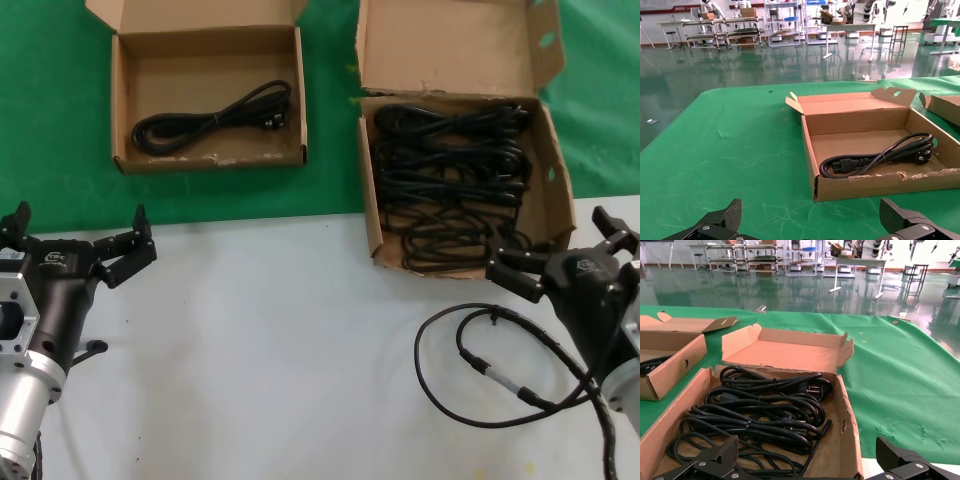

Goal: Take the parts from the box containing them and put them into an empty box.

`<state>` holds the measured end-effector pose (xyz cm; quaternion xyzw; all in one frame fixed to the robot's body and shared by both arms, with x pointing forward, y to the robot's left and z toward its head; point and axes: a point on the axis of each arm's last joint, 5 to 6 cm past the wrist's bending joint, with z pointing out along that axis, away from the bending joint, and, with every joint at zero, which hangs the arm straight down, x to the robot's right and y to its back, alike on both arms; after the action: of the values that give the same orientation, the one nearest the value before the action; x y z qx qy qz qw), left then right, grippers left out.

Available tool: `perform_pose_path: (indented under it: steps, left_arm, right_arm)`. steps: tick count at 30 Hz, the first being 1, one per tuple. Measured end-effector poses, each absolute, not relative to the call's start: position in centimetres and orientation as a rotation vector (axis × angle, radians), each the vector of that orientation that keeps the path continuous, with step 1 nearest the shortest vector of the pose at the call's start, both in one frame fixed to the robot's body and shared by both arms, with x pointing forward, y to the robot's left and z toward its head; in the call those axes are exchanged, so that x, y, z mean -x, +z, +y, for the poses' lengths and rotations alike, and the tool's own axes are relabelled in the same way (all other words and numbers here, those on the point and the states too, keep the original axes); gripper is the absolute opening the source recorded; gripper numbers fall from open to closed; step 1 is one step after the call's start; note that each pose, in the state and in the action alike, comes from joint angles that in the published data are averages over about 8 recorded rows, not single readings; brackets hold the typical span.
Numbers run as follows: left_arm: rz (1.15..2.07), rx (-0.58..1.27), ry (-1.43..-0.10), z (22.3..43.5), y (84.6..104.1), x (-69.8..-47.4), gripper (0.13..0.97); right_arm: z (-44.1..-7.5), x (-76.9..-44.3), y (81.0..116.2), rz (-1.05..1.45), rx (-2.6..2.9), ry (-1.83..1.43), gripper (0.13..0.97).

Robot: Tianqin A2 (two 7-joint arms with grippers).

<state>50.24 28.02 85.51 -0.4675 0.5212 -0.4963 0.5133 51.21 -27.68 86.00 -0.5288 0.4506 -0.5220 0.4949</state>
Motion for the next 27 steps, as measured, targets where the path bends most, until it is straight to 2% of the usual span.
perform_pose_path:
  steps: [27]
  left_arm:
    - [1.253,1.124,-1.193,28.02,85.51,-50.24,0.966]
  right_arm:
    - [-27.68,-51.21,86.00,1.092,1.282,-1.265,0.966]
